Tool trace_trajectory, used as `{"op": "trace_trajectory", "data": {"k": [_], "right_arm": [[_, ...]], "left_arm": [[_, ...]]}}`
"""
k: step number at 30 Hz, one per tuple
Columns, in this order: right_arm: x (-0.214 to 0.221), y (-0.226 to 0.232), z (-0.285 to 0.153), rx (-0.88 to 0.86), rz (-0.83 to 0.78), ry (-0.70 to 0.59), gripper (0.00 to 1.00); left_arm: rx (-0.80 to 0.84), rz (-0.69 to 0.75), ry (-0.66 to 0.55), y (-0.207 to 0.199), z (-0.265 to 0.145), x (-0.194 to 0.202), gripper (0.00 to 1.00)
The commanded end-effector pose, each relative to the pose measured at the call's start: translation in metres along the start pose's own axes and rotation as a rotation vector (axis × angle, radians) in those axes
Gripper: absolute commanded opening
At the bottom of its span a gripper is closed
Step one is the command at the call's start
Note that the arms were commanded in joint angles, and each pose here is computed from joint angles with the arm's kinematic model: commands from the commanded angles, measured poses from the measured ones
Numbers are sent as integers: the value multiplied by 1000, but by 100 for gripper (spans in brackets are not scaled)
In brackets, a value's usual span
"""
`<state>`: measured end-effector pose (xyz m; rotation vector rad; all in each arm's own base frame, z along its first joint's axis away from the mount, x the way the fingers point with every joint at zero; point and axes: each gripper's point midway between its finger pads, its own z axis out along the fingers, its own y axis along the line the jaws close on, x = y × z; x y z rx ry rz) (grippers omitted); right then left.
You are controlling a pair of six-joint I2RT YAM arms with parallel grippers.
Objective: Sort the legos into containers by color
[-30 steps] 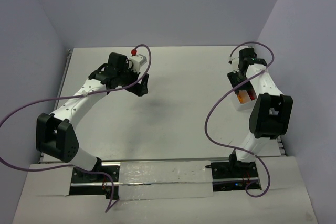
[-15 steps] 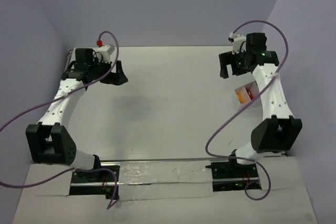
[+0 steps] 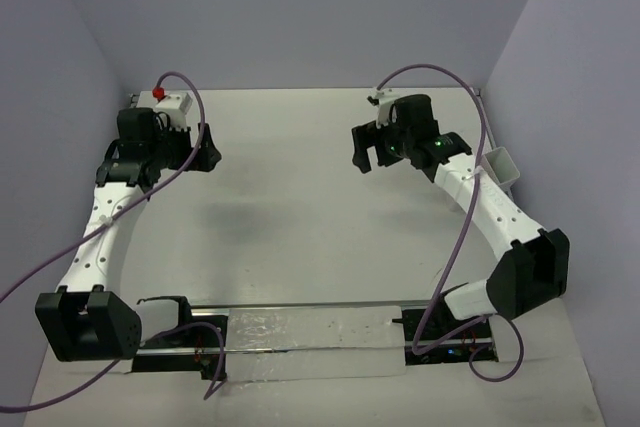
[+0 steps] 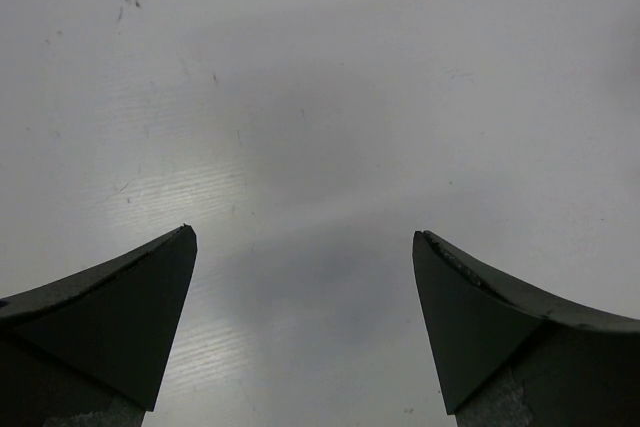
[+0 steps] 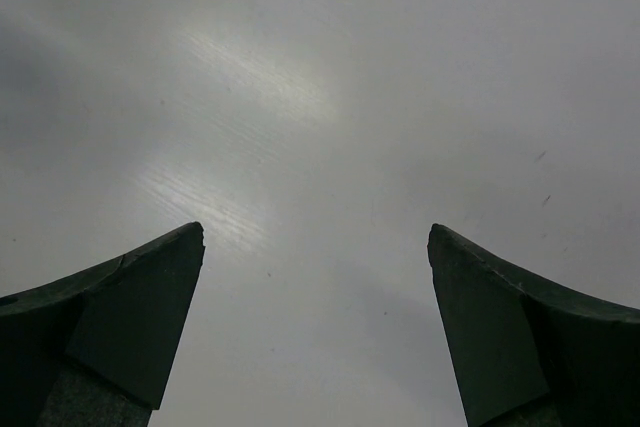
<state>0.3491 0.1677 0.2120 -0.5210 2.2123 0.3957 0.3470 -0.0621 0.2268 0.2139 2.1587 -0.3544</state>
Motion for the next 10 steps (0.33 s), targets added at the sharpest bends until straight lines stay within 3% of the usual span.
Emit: {"op": "trace_trajectory", "data": {"k": [1,10], "right_arm": [[-22,4,-7,30,8,-117,100],[-21,9,-15,14,4,-132,100]], "left_arm": [[-59,19,-46,9,-5,-3,99],[-36,27,-72,3,-10,-7,99]]}}
